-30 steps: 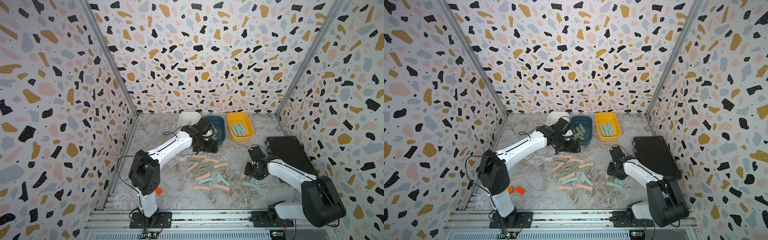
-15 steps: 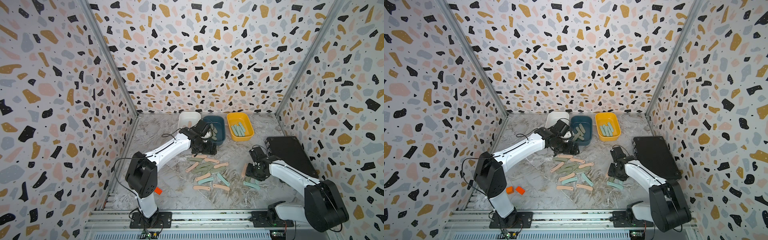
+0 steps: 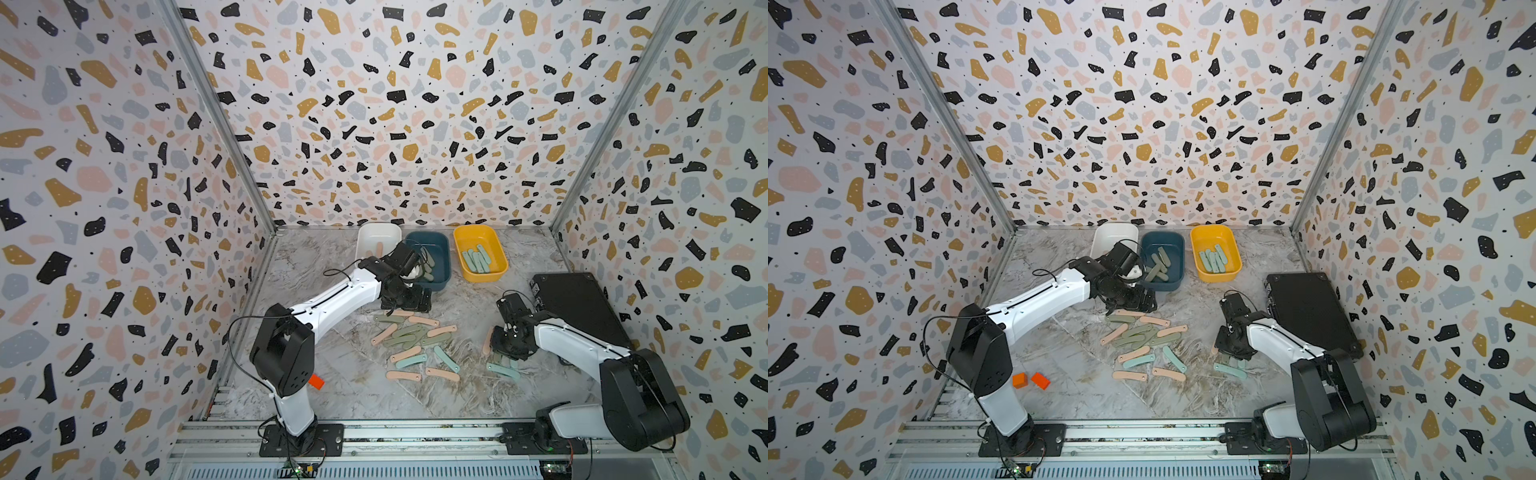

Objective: Place the fruit knives into the storage box by color
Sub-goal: Pick up the fruit knife from the center of the board.

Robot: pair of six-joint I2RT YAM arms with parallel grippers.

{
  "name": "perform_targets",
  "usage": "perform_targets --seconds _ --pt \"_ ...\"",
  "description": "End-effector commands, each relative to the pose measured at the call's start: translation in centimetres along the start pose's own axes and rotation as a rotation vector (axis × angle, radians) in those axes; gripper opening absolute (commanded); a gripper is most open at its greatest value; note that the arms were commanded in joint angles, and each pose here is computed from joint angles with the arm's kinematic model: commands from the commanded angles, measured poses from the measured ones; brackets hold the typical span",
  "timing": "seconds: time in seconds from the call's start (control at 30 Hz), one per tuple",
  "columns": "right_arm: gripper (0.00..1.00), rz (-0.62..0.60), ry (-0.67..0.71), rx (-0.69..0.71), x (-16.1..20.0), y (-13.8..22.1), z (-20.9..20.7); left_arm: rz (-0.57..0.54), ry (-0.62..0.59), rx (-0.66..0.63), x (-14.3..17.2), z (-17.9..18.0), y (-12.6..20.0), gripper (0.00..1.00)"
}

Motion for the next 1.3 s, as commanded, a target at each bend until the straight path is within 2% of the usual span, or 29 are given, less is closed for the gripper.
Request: perform_targets --seconds 0.0,0.37,0.63,1.0,1.27 --pt "0.27 0.025 0.013 0.008 0.4 0.0 -0.2 -0.023 -0.02 -0.008 0.1 -0.2 0.9 0.99" --pt "0.26 -0.08 0.06 -0.029 -2.5 4.0 1.9 -0.011 0.024 -0.036 1.0 1.2 1.5 0.99" --pt "0.26 -0.094 0.075 -0.094 -4.3 4.6 4.5 -0.011 0.049 -0.051 1.6 2.1 2.0 0.99" --pt "0.27 -0.174 0.156 -0.237 -10.1 6.4 14.1 0.026 0.119 -0.071 3.4 4.0 2.1 0.99" --pt "0.27 -0.23 0.307 -0.234 -14.0 5.6 23.0 0.073 0.175 -0.091 5.1 6.0 2.5 0.99"
Point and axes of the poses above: each gripper's point midway between its finger pads, its own y axis back along the fingers, its own z axis along the line the jaws close on, x = y × z, the point moved 3 cm from there along y, back along the fingers, and after that the axes turned 8 degrees about -y, right-handed, at the moved point
